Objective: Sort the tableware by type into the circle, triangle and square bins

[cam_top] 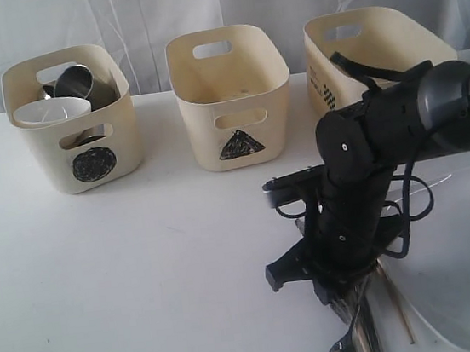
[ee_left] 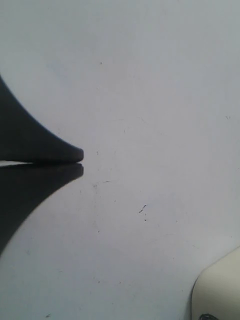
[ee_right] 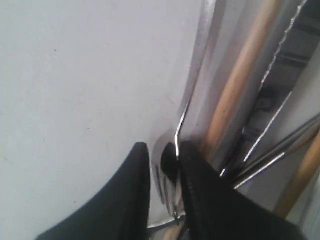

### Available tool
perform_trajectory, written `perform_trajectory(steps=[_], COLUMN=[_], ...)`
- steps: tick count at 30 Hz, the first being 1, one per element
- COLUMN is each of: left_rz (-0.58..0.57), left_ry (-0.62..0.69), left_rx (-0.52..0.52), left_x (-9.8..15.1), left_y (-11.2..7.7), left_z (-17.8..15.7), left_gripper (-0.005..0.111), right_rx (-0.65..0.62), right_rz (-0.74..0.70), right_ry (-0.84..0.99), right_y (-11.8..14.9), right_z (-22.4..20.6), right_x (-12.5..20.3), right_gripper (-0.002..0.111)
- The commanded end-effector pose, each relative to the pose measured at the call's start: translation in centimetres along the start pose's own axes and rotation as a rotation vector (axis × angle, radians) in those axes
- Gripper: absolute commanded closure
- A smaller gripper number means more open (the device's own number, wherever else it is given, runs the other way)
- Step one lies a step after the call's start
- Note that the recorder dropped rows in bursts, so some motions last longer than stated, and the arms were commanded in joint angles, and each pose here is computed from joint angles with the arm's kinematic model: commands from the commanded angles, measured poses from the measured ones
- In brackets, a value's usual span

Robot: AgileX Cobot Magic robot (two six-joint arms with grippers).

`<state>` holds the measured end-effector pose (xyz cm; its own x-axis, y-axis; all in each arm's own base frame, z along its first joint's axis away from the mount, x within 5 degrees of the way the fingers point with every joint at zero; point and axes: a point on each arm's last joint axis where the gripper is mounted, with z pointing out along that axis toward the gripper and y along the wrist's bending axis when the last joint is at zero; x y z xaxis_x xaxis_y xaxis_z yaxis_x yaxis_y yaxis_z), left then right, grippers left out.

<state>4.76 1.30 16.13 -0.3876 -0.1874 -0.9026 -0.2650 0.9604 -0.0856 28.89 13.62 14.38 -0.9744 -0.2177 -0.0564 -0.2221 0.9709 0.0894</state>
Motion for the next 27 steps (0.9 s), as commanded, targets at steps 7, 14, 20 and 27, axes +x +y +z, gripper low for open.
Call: perform_trajectory(steps=[7, 14, 20, 27], left_rz=[-0.003, -0.003, -0.003, -0.003], left_ry=[0.006, 0.006, 0.006, 0.006], left_rx=[0.000, 0.000, 0.000, 0.000], left_x=[0.2, 0.2, 0.2, 0.2], left_y=[0.0, 0.0, 0.0, 0.0], left_z=[0.0, 0.0, 0.0, 0.0], left_gripper=[0.107, 0.107, 0.107, 0.107], right_rx=[-0.015, -0.247, -0.294, -0.195], right_rz=[-0.034, -0.139, -0.184, -0.130], right_ry=[-0.082, -0.084, -0.296, -0.828], right_y=[0.2, 2.4, 3.0, 0.6], right_z=[-0.2, -3.7, -8.8, -16.9], right_x=[-0.9, -0.1, -0.2, -4.3], right_gripper=[0.108, 0.108, 0.108, 0.108])
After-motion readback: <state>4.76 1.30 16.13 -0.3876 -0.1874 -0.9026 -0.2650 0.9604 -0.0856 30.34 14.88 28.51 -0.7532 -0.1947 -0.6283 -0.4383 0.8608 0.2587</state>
